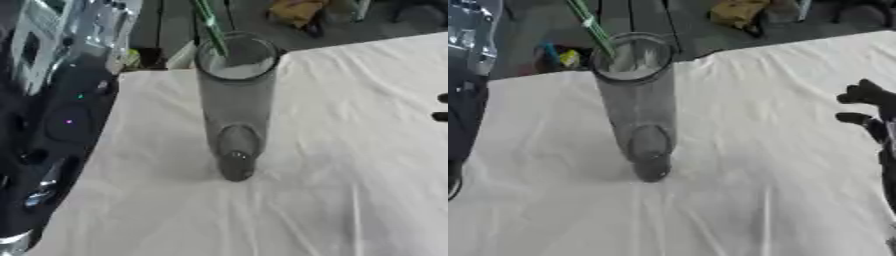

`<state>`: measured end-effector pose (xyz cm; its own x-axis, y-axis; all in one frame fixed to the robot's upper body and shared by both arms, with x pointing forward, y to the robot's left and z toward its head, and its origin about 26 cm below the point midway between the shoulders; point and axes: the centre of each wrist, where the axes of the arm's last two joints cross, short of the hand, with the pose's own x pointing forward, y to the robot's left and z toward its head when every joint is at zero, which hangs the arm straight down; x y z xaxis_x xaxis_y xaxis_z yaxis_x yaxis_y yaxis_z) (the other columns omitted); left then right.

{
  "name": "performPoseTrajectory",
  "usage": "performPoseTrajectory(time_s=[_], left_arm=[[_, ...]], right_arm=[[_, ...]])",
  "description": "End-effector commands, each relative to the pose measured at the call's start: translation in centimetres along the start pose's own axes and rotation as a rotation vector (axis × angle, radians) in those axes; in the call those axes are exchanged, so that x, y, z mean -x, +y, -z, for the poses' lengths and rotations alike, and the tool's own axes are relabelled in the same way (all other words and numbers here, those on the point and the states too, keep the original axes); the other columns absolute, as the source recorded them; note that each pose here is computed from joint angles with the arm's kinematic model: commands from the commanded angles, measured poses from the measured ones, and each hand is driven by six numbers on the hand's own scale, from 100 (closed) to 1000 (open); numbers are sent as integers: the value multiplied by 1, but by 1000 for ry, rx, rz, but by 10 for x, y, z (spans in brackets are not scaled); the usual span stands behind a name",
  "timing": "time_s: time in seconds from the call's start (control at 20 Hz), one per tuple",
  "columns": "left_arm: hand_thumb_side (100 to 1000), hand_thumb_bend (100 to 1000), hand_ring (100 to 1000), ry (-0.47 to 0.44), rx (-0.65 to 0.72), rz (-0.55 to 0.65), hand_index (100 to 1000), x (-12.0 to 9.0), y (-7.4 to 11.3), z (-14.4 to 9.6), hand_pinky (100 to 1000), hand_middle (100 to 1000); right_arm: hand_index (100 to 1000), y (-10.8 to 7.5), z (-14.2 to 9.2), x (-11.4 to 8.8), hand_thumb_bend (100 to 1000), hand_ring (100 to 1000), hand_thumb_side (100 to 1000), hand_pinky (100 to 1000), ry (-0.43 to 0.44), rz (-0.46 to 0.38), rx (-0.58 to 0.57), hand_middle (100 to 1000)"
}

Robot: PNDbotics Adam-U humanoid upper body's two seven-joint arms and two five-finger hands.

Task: Arrange flowers into the vase.

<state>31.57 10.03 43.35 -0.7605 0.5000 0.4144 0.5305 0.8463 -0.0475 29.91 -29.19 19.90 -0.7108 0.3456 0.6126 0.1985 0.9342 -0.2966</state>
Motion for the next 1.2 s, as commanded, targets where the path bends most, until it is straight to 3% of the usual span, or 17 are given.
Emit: performPoseTrajectory(time_s=[0.05, 1.2], left_arm=[[702, 100, 100, -24, 28, -2, 100, -7, -3, 3, 100, 100], [666, 100, 100, -113, 387, -119, 100, -4, -2, 0, 100, 100]], right_arm=[[789, -4, 4, -7, 100, 1000, 1000, 722, -30, -12, 3, 674], [790, -3, 6, -7, 100, 1000, 1000, 723, -40, -7, 5, 671]])
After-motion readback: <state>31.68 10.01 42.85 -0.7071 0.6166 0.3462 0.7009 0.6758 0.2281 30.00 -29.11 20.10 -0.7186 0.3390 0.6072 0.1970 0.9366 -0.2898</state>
